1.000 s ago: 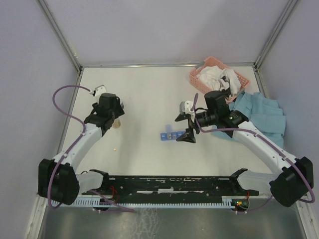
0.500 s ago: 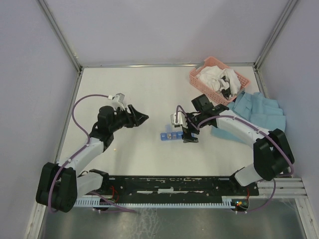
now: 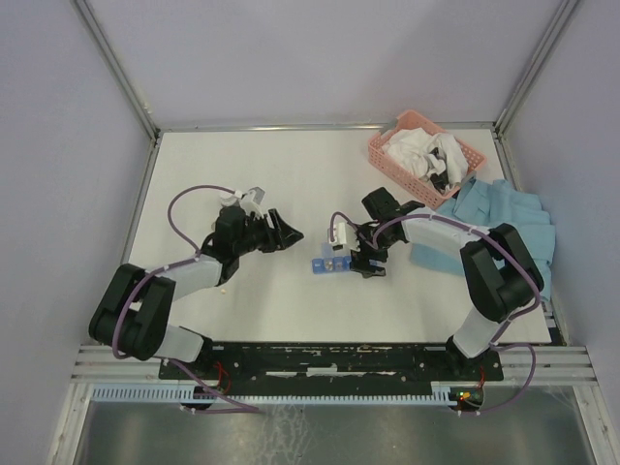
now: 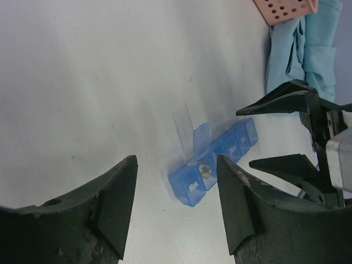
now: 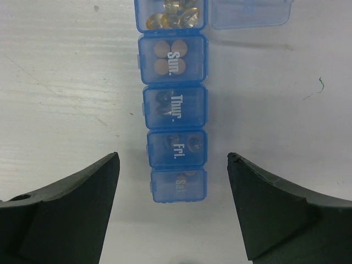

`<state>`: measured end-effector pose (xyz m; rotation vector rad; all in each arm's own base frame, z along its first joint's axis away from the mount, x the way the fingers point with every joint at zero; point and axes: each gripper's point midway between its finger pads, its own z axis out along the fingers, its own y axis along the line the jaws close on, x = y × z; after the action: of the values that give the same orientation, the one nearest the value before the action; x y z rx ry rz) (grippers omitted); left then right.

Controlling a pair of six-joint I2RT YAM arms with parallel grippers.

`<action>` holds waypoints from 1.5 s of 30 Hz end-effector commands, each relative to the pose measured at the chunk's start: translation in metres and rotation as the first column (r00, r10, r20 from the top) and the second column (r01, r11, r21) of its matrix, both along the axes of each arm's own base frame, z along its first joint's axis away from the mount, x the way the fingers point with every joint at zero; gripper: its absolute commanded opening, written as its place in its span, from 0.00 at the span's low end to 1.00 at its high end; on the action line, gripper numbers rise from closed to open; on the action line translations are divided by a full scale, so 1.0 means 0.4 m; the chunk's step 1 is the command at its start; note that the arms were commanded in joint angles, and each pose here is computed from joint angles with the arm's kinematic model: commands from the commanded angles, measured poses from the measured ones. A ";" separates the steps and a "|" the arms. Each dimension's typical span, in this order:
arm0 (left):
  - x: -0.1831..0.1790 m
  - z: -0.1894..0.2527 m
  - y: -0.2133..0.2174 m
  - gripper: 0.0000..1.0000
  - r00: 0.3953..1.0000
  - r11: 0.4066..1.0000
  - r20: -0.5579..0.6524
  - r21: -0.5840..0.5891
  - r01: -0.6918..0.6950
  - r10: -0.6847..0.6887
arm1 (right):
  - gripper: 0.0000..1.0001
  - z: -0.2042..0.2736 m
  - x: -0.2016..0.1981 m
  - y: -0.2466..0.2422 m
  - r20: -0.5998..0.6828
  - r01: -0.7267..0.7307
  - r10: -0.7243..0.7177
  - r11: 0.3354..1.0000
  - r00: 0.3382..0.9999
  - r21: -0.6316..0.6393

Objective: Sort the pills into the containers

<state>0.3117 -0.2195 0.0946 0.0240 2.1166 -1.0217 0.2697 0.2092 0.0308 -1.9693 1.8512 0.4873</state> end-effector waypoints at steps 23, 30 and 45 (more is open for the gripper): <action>0.104 -0.103 -0.109 0.45 0.981 0.995 -0.167 -0.046 0.088 -0.094 | 0.72 -0.001 0.024 0.067 0.043 -0.025 0.025 1.000 0.999 0.002; 0.108 -0.115 -0.133 0.43 0.973 0.991 -0.188 -0.052 0.124 -0.132 | 0.67 -0.002 0.025 0.071 0.041 -0.019 0.020 1.000 0.999 -0.005; 0.086 -0.144 -0.168 0.35 0.958 0.984 -0.225 -0.008 0.181 -0.178 | 0.58 -0.012 0.015 0.075 0.026 -0.033 0.034 0.999 0.999 -0.034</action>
<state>0.3398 -0.2791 0.0289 0.0706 2.3836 -1.1458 0.2670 0.2307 0.0177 -2.0288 1.8431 0.4566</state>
